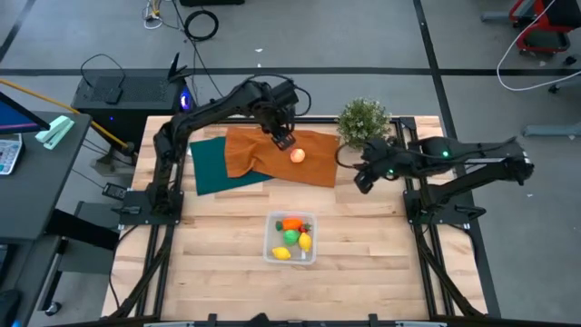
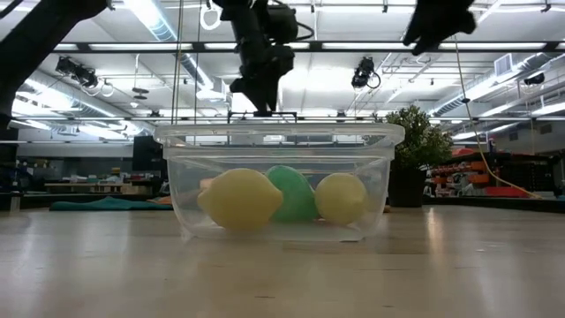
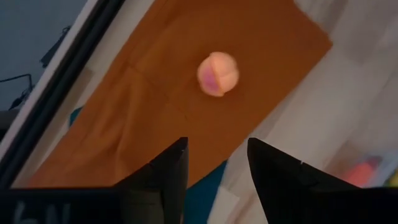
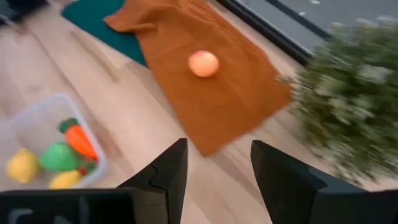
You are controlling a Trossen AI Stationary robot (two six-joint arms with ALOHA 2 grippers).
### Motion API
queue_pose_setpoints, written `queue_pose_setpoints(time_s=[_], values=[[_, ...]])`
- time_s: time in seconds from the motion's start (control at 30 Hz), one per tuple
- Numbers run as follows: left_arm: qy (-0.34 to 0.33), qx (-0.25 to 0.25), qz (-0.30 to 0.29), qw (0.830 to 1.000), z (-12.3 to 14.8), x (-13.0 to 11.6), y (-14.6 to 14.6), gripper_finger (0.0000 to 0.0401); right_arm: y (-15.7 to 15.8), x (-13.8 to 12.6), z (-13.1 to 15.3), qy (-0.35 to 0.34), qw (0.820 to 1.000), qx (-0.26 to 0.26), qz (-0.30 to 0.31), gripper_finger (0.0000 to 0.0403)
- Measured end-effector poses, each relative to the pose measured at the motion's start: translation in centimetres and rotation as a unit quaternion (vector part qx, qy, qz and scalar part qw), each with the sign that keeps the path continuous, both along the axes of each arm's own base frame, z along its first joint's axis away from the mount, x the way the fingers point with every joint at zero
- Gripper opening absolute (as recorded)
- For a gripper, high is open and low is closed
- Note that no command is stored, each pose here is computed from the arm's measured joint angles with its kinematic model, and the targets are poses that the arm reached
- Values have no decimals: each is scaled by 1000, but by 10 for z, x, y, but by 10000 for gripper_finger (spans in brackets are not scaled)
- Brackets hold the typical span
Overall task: Pick and placing Produce into tupperware
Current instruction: Put the pink peach into the transparent container
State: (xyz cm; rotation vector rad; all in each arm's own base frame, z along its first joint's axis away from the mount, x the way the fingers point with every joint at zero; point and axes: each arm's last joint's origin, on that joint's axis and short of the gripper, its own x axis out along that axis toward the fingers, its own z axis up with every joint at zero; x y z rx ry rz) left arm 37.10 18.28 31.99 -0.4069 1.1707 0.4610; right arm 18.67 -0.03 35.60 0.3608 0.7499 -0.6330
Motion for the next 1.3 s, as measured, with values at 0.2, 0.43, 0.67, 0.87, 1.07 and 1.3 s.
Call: queue_pose_setpoints(time_s=[0.2,0.43,0.67,0.87,1.07,1.3], values=[[23,-2,6,1000,7,-23,20,163,-16,25,-6,-13,1000,9,2,146],[-1,20,18,1000,33,-51,31,150,-40,54,-19,-14,999,34,22,146],[-26,39,30,998,56,-74,35,138,-64,83,-38,-15,997,56,50,146],[-57,38,30,997,66,-95,29,126,-84,103,-59,-1,996,65,58,146],[-93,54,42,993,63,-119,12,115,-101,121,-59,4,994,70,81,146],[-134,48,80,987,38,-148,-13,111,-123,149,-44,29,988,51,142,147]])
